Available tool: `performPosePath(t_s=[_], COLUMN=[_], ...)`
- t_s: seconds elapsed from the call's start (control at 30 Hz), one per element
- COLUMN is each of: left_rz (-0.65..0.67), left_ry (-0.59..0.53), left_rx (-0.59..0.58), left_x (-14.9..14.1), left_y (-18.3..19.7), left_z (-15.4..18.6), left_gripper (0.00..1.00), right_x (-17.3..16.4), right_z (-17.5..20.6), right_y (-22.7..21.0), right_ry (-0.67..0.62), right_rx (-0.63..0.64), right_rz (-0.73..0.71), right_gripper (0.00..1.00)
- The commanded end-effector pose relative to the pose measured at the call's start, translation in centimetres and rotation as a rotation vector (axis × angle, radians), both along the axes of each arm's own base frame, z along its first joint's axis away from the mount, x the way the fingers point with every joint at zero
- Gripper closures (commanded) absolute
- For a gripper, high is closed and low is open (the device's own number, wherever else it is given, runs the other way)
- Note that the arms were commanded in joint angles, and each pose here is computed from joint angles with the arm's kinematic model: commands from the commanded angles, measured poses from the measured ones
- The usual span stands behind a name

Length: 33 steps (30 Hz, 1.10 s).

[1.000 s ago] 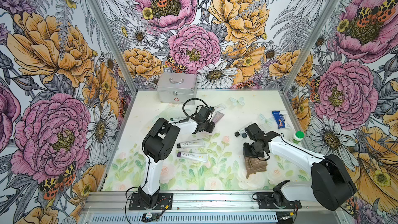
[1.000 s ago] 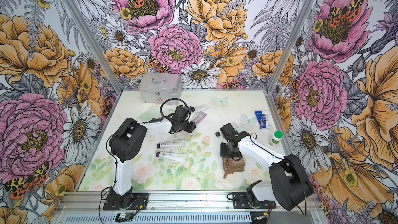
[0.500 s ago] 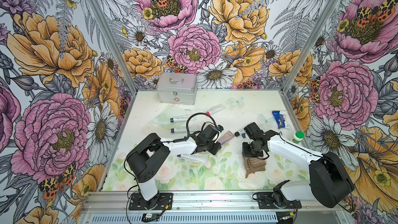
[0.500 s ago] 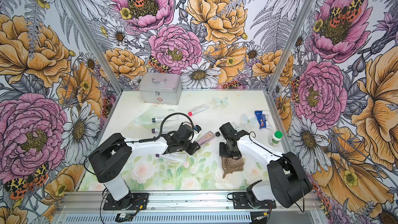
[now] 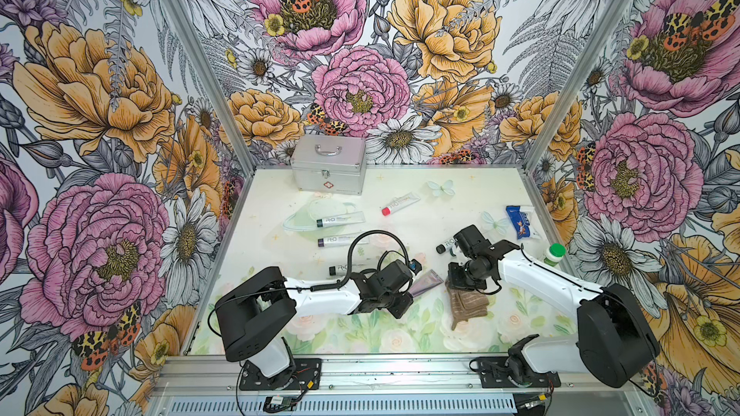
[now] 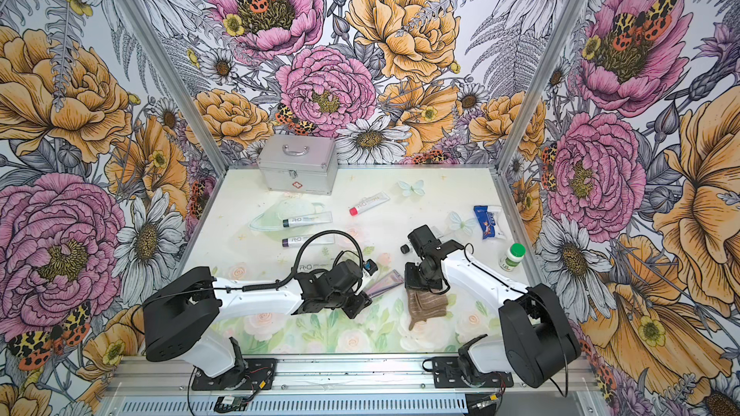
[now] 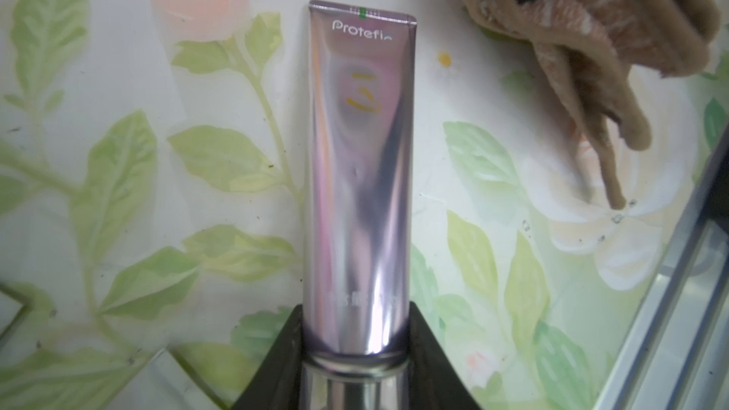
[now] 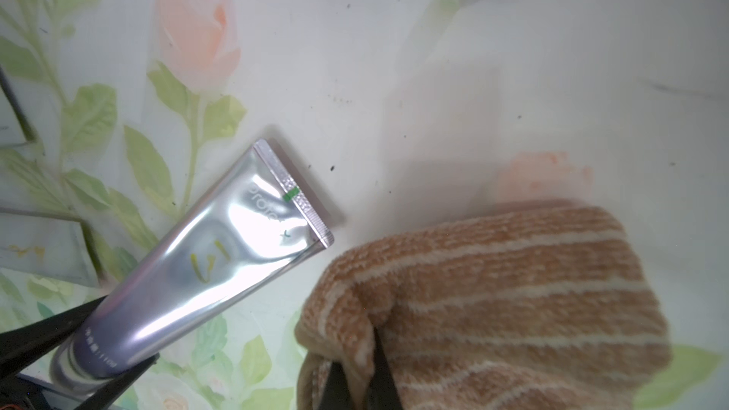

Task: Wipe the surface of the toothpaste tube
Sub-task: Move the toothpaste to the center of the board, then wipe the dirt from the toothpaste tube.

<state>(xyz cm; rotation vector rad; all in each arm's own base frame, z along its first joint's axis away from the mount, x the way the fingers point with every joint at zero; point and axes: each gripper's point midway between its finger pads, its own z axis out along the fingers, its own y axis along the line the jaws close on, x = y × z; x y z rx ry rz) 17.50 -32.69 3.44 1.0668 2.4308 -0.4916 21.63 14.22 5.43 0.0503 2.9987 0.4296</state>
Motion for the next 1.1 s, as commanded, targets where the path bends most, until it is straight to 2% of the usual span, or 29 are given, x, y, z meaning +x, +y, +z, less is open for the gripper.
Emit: performPosePath(t_s=[0.0,0.5,0.73,1.07], left_rz=[0.015,-0.034,-0.040,-0.030], left_ry=[-0.036,-0.023,-0.015,-0.016], left_rx=[-0.006,0.046,0.051,0.059], left_x=[0.1,-1.1,-1.3,-1.3], left_y=[-0.4,-1.1,-1.1,-0.7], left_z=[0.3,-2.3,-2.6,-2.6], left_gripper=[0.67,0.68,0.68,0.68], right_x=[1.0,1.1,1.5,0.4], right_z=[2.2,2.4,0.7,-4.2], right_y=[1.4,5.1,6.8,4.3], right_ry=[-0.053,0.000,0.039,0.129], right_rx=[0.082,0.170,0.172,0.011], right_rz=[0.025,0.119,0.140,0.113], right_gripper=[1.00,1.00,1.00,1.00])
